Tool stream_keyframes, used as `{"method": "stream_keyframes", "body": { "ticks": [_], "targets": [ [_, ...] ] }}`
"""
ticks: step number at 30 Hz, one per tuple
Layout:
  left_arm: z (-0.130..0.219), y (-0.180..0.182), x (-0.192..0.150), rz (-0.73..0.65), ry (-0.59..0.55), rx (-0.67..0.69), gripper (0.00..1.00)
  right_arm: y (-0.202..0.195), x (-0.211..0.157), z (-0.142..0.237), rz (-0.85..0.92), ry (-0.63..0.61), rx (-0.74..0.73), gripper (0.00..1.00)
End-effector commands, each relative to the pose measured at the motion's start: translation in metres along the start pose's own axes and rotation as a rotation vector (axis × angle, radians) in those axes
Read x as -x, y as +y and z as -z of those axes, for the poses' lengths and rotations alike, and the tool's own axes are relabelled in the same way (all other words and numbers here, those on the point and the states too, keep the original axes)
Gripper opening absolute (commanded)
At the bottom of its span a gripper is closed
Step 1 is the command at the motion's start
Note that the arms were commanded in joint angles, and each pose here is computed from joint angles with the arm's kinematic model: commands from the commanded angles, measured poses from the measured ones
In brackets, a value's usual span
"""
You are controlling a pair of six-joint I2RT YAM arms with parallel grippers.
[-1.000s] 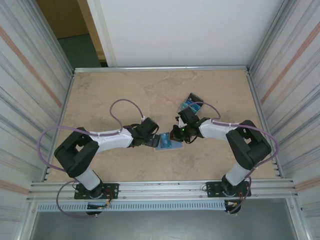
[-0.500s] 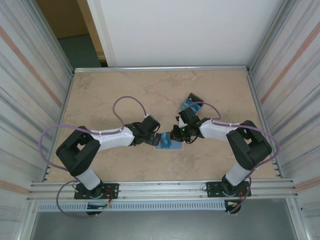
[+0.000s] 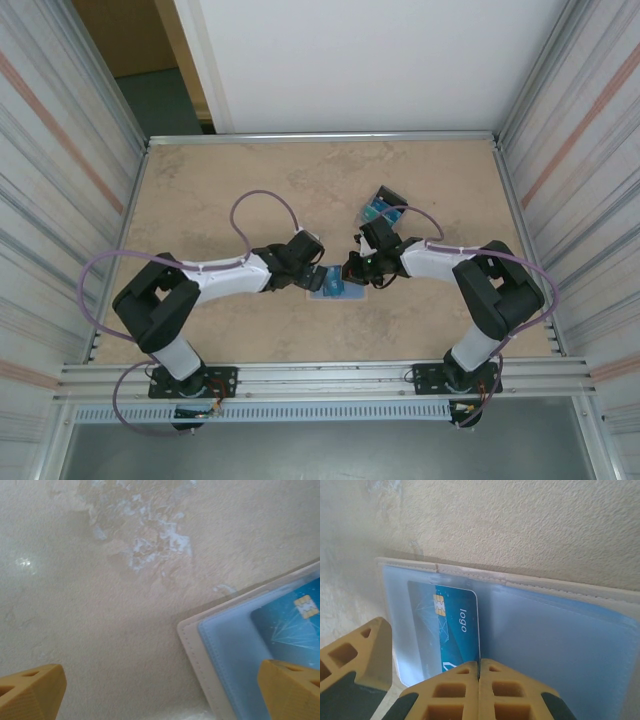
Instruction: Take the credit cards out of the card holder
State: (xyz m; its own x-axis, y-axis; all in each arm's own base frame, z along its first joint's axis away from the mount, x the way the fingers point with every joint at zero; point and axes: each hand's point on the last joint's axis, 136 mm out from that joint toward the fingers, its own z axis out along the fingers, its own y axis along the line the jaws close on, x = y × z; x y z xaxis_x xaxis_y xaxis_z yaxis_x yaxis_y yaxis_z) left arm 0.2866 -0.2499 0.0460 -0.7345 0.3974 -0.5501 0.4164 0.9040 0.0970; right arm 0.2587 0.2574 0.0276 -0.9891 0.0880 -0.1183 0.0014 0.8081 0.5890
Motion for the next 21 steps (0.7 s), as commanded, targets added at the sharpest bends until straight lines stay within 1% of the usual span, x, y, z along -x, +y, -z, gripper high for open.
{"method": "stream_keyframes", "body": {
  "ticks": [1, 8, 12, 14, 17, 21],
  "targets": [
    [0.001, -0.010, 0.011, -0.023, -0.019, -0.023, 0.99, -0.005, -0.002, 0.004, -0.017, -0.010, -0.010, 0.00],
    [-0.008, -0.014, 0.001, -0.026, 0.018, -0.034, 0.99, -0.006, -0.002, 0.004, -0.024, -0.014, -0.005, 0.00],
    [-0.016, -0.015, -0.011, -0.030, 0.060, -0.038, 0.99, -0.005, -0.002, 0.001, -0.038, -0.016, 0.015, 0.01],
    [-0.019, -0.015, -0.017, -0.032, 0.083, -0.033, 0.99, -0.006, -0.003, 0.000, -0.049, -0.014, 0.021, 0.07],
    [-0.021, -0.013, -0.026, -0.030, 0.110, -0.024, 0.99, -0.007, -0.004, -0.002, -0.062, -0.015, 0.029, 0.21],
    [-0.020, -0.010, -0.034, -0.023, 0.133, -0.015, 0.99, -0.010, -0.005, -0.003, -0.080, -0.016, 0.030, 0.24]
  ]
}}
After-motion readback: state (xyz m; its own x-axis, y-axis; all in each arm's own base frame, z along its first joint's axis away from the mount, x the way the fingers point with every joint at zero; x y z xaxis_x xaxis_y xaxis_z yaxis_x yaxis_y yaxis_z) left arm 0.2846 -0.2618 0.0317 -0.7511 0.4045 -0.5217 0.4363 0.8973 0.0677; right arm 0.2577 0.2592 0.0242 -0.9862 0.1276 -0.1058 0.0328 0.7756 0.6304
